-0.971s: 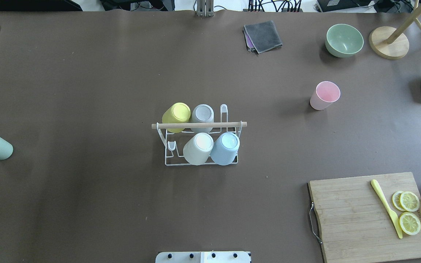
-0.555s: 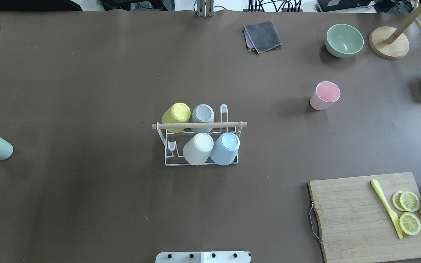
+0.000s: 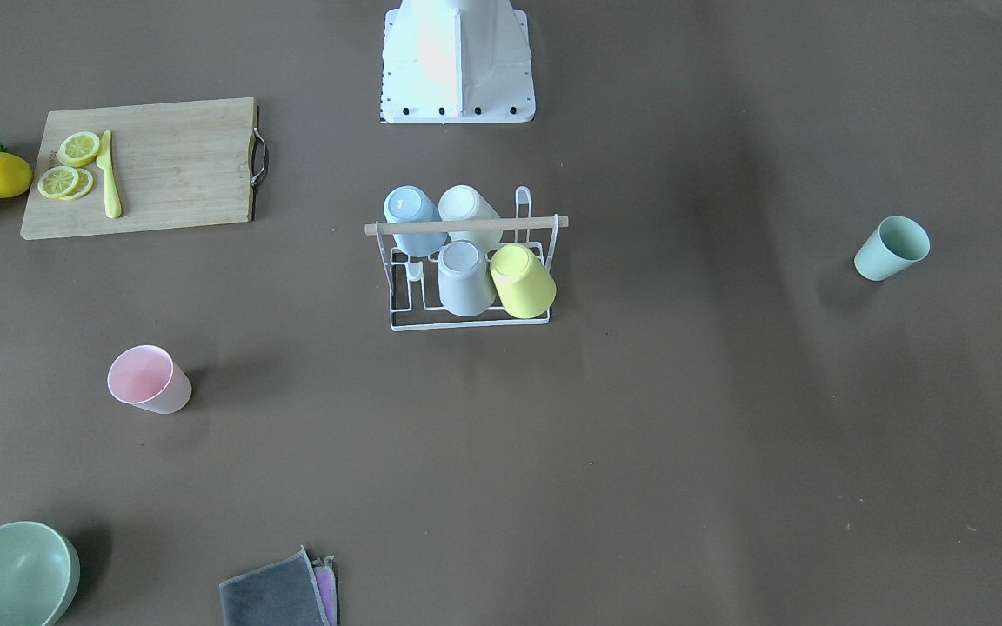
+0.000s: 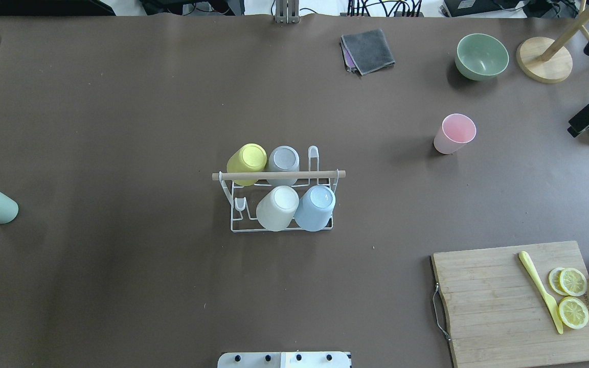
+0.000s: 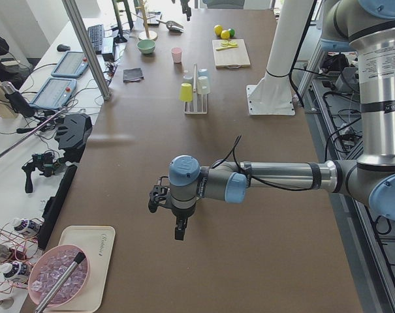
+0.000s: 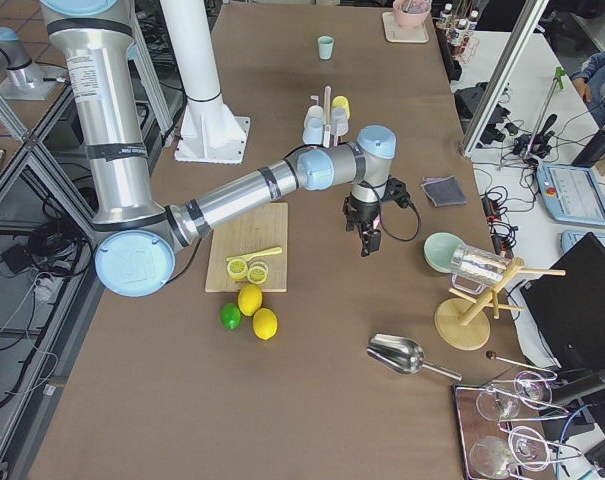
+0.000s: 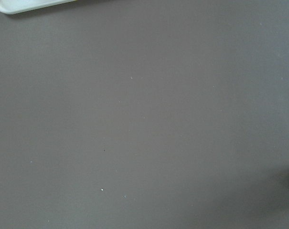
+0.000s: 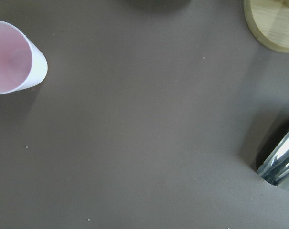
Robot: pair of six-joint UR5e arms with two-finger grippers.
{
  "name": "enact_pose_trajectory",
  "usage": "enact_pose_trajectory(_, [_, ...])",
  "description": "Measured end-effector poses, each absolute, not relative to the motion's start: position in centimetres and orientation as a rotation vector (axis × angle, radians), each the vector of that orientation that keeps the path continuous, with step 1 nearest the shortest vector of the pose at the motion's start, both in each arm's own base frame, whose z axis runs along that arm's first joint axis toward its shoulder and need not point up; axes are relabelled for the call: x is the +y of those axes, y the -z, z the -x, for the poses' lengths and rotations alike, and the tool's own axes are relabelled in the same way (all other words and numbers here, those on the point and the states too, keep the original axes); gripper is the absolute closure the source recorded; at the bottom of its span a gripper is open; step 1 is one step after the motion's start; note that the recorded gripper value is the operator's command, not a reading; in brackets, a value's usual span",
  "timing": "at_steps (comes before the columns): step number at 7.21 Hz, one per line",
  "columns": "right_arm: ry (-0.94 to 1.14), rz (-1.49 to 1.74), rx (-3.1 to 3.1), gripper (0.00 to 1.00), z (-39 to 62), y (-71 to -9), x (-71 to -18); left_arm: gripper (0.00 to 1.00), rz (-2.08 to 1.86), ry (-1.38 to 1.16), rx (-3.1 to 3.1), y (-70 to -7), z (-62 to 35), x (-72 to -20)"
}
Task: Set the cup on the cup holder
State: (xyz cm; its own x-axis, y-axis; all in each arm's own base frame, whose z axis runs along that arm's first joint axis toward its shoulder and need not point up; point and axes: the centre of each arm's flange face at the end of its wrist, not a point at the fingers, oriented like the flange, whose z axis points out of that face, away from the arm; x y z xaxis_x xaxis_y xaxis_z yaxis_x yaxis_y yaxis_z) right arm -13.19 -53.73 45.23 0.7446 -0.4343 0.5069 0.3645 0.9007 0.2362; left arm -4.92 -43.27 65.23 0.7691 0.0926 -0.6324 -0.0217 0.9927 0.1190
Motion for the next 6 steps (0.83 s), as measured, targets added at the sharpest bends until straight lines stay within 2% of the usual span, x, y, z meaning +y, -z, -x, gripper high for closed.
enact_pose_trajectory(4, [0.595,-0.068,-0.470,0.01,23.2,-41.1,-56.5,0.02,-0.105,-0.062,0.691,-65.2,4.9,-43.4])
enact_pose_trajectory(6, [0.667,-0.022,-0.452,0.02,26.0,-39.6,-59.1,0.02,-0.065,-0.050,0.688,-64.2,4.7,-45.3])
